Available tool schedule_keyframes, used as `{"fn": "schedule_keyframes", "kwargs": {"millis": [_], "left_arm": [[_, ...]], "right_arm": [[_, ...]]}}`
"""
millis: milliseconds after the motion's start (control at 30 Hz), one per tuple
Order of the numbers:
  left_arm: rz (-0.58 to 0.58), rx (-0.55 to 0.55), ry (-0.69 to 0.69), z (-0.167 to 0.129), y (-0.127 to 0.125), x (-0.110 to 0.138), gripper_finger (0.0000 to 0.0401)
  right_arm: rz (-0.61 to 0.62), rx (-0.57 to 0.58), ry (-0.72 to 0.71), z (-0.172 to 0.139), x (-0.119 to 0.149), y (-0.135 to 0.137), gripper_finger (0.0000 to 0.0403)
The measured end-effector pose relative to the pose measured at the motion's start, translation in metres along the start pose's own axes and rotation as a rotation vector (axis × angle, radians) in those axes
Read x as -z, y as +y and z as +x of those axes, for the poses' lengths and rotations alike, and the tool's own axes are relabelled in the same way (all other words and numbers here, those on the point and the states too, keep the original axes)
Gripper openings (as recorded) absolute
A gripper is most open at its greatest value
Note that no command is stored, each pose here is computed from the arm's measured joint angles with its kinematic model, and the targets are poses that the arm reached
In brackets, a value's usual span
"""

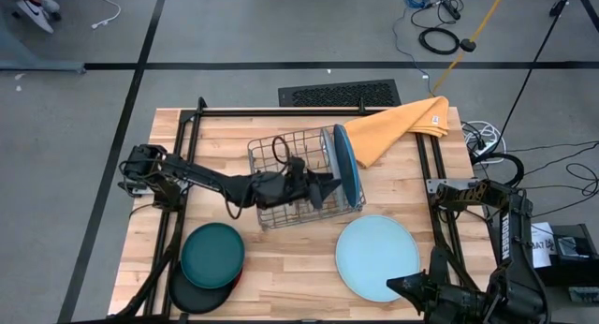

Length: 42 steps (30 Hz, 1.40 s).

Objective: Sort dishes
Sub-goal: Put the gray plate into the green dish rack

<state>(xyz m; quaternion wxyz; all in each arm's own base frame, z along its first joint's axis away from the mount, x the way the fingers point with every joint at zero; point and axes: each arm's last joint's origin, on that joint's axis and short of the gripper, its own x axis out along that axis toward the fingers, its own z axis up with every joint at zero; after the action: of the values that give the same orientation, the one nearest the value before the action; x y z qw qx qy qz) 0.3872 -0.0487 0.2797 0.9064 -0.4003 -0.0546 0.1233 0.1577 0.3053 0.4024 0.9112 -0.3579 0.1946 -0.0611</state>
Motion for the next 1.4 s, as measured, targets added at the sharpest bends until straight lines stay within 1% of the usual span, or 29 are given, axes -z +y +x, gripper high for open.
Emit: {"fn": "schedule_keyframes", "kwargs": {"millis": [133,233,400,767,1000,1200,1333,1400], "left_arm": [[-0.018,-0.048,0.0,0.001,0.004,0.0,0.0256],[-0.035,-0.107,0.0,0.0,0.009,0.003,0.0274],[-0.052,-0.184,0.017,-0.001,0.015,0.007,0.0281],[-0.019,-0.166,0.041,-0.005,0.008,0.015,0.0281],[0.001,-0.188,0.033,-0.01,0.004,0.021,0.0281],[0.093,-0.277,0.101,-0.016,0.009,0.033,0.0281],[0.132,-0.286,0.136,-0.019,0.008,0.038,0.0281],[0.154,-0.26,0.177,-0.02,0.007,0.04,0.0281]], "right_arm": [[0.0,0.0,0.0,0.0,0.0,0.0,0.0],[0.001,0.0,0.0,0.0,0.0,0.0,0.0],[0.0,0.0,0.0,0.0,0.0,0.0,0.0],[0.004,-0.004,0.002,0.0,0.0,0.0,0.0],[0.018,-0.004,0.002,0.0,0.0,0.0,0.0],[0.026,-0.004,0.002,0.0,0.0,0.0,0.0],[0.027,-0.005,0.002,0.0,0.0,0.0,0.0],[0.028,-0.006,0.002,0.0,0.0,0.0,0.0]]}}
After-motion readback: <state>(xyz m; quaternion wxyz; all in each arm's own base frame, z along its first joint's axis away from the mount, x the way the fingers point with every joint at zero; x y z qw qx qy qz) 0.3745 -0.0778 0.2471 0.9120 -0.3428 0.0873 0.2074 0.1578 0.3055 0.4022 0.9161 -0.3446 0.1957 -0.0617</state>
